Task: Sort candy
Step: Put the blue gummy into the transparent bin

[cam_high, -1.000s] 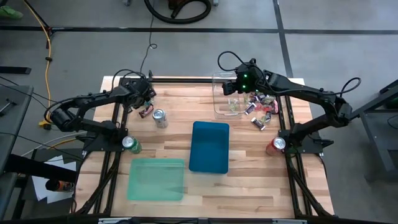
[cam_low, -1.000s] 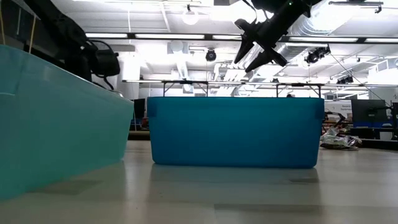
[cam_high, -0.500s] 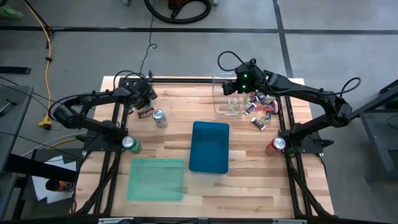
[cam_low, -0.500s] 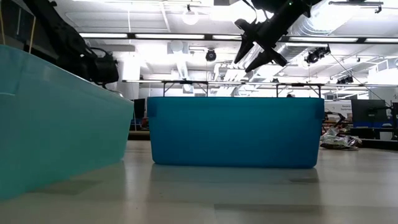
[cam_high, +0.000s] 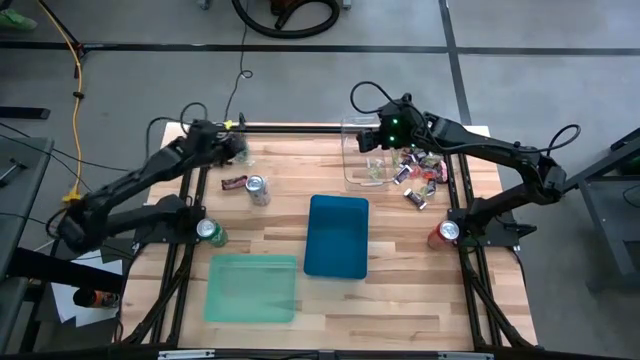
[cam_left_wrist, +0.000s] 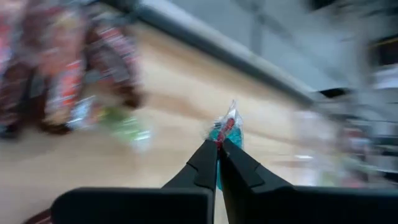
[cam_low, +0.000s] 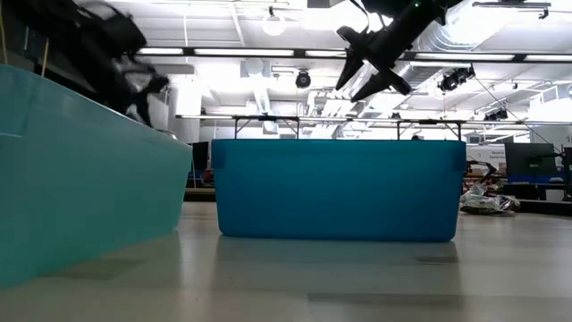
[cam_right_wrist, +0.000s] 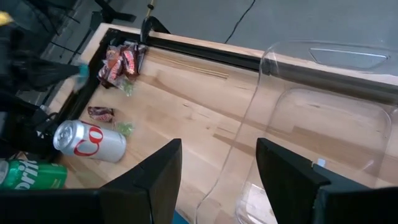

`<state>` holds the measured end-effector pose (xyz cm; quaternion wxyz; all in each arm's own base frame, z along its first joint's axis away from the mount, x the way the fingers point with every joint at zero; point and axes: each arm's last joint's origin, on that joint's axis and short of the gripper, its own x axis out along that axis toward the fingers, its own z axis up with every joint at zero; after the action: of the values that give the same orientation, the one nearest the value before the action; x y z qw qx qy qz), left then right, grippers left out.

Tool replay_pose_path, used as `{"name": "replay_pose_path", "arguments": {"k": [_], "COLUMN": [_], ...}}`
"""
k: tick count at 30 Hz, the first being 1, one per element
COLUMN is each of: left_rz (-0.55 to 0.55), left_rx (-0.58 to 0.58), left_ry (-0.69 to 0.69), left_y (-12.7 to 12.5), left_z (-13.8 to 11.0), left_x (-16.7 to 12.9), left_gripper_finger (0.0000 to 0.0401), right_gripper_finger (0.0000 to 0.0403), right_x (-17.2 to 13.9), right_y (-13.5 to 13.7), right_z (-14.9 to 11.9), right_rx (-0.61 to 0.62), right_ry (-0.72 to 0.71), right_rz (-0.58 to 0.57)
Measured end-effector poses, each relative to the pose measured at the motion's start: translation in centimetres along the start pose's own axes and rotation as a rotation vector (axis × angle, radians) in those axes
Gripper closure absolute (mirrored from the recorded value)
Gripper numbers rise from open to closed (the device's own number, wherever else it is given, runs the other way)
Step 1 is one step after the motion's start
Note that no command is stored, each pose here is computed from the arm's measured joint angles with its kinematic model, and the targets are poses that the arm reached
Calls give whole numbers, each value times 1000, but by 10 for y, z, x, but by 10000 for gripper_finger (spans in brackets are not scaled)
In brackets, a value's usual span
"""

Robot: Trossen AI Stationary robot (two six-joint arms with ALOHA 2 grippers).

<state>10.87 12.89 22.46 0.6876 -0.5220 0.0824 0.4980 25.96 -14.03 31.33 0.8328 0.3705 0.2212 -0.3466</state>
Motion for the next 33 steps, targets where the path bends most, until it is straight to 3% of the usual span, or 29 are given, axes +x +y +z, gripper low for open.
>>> {"name": "replay_pose_path", "arguments": {"k": [7,14,20,28,33], "left_rz": [-403,-732,-751,-758,-742], "left_rx": [60,204,308,531,649], "left_ry": [-104,-145,-40,-15,15], "left_y": [-32,-73,-113,-183,-206], "left_z": [2,-4,-5,-9,-21], "left_x": [-32,-26,3,54,92], "left_gripper_finger": [401,401,401,401,401], "right_gripper_finger": [201,201,201,201,201], "right_x": [0,-7,-17,-32,-51], "right_y": [6,28,47,62,69], "right_z": [7,17,22,32,42], "right_rx": [-7,-129,-207,-228,-227], "right_ry": [-68,-79,-122,-243,-379], "right_rz": [71,446,706,916,1060]}}
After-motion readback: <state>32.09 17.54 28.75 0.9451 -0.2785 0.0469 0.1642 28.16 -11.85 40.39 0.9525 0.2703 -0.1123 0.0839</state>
